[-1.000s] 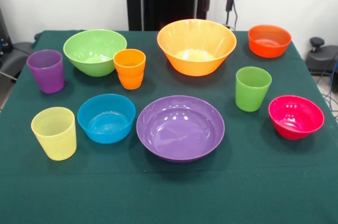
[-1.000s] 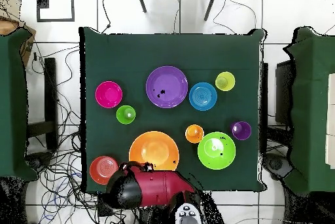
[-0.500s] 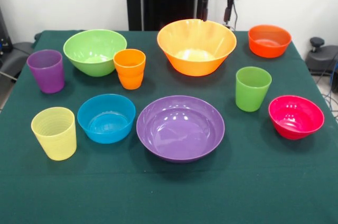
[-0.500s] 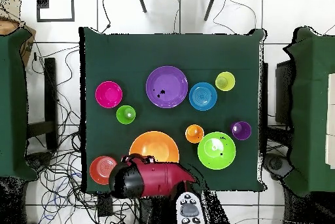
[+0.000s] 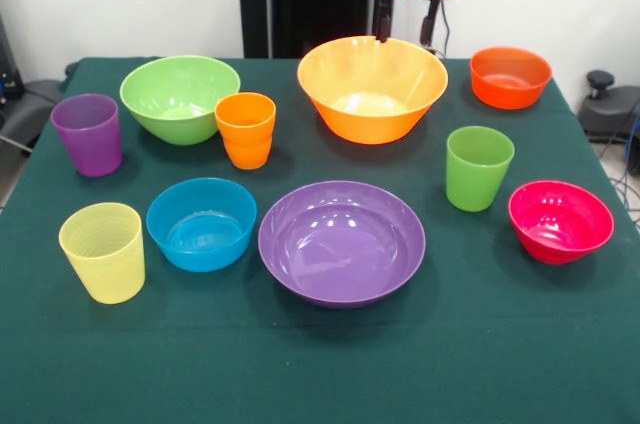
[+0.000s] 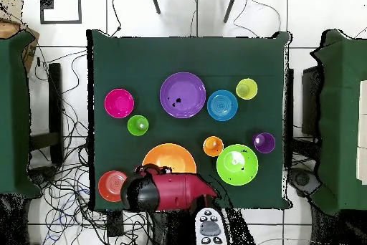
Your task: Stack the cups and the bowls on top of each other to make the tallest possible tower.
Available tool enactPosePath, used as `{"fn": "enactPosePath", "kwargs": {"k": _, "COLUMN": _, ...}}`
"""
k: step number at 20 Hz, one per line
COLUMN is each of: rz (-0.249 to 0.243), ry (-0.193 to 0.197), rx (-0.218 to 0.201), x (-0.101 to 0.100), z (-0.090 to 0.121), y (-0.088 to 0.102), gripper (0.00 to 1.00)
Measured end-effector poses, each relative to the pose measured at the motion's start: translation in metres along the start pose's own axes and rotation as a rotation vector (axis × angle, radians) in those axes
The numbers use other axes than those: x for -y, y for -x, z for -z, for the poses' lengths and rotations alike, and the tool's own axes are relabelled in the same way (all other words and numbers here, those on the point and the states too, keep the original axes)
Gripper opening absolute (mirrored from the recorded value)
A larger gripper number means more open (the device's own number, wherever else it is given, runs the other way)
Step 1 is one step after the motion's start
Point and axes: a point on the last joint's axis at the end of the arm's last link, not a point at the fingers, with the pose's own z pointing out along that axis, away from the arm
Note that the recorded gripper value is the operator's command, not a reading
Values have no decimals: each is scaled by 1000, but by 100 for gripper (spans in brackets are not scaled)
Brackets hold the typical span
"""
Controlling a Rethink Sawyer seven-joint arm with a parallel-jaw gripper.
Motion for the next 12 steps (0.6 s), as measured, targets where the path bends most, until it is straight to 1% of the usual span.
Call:
{"fn": "enactPosePath", "kwargs": {"k": 4, "rz": -25, "ry": -3, "rx": -15, "x": 9, "z": 10, "y": 5, "gripper": 100}}
{"fn": "enactPosePath", "kwargs": {"k": 5, "rz": -31, "ry": -7, "rx": -24, "x": 12, "z": 14, "y": 7, "gripper": 100}}
{"fn": "enactPosePath", "kwargs": {"k": 12, "rz": -40, "ry": -24, "rx": -61, "x": 18, "z": 36, "y": 24, "gripper": 100}}
